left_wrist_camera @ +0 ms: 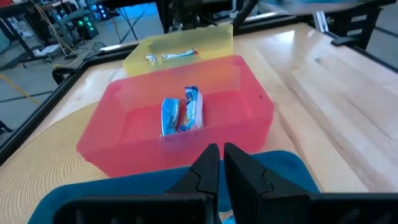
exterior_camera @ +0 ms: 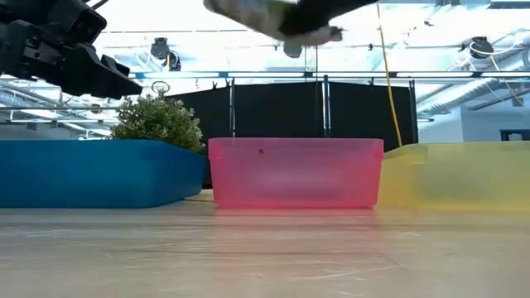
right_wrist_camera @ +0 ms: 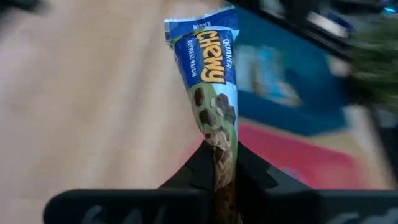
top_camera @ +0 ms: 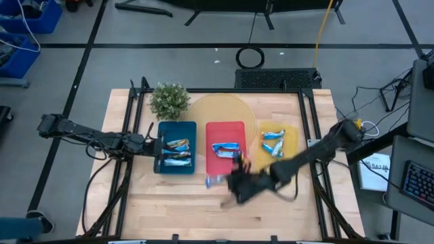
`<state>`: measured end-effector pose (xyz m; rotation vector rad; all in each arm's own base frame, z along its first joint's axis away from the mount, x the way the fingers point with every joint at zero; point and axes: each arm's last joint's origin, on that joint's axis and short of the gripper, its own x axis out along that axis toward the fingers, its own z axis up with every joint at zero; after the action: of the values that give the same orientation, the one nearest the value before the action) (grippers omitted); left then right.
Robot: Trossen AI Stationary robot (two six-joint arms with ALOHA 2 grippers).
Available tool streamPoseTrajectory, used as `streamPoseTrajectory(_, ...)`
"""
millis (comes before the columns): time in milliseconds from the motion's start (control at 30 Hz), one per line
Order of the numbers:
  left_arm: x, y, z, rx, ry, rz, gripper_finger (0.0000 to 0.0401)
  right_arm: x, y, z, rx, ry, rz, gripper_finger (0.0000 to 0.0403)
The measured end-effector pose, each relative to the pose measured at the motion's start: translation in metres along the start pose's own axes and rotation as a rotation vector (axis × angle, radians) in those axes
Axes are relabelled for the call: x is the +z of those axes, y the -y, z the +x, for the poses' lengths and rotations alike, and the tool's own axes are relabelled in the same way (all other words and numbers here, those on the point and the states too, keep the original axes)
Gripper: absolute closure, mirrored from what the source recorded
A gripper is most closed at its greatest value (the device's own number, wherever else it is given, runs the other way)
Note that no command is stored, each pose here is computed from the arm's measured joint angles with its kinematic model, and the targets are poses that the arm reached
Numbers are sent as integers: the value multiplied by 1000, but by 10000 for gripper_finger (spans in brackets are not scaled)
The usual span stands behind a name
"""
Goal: Pick and place Granola Bars by type
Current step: Put the blue granola bar into the red bin, then return to Home Position
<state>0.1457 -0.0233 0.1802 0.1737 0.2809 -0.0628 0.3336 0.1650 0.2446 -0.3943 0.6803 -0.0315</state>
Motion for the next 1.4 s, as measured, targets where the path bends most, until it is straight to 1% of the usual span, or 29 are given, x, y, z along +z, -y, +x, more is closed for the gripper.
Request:
streamPoseTrajectory(67,1,0,0,1,6,-8,368,-2,34,-2,-30,-57,-24,383)
streamPoseTrajectory(167,1,0,0,7,8,-29,368,-14,79,12,12,-159,13,384)
streamPoseTrajectory(233,1,-1,0,18,5,-44,368,-27,101,27,31,-205,65,381)
streamPoseTrajectory(300,0,-1,0,24,1,-57,368,-44,114,43,58,-221,92,371)
streamPoseTrajectory(400,-1,-1,0,25,-14,-57,368,-74,122,62,88,-244,116,372)
streamPoseTrajectory(500,-2,-1,0,29,-20,-60,368,-97,128,70,63,-250,152,386)
streamPoseTrajectory(600,-2,-1,0,43,-23,-74,368,-115,130,74,89,-263,187,386)
streamPoseTrajectory(667,-2,-1,0,46,-23,-75,368,-122,130,75,91,-280,214,384)
streamPoseTrajectory(833,-2,-2,0,59,-22,-103,368,-130,128,75,83,-295,240,351)
streamPoseTrajectory(1067,-2,-3,0,119,-20,-163,368,-130,127,75,80,-287,236,296)
streamPoseTrajectory(1233,-2,-4,0,148,-21,-197,368,-122,133,65,60,-244,239,253)
streamPoseTrajectory(1400,-2,-4,0,148,-21,-212,368,-109,141,45,48,-171,251,229)
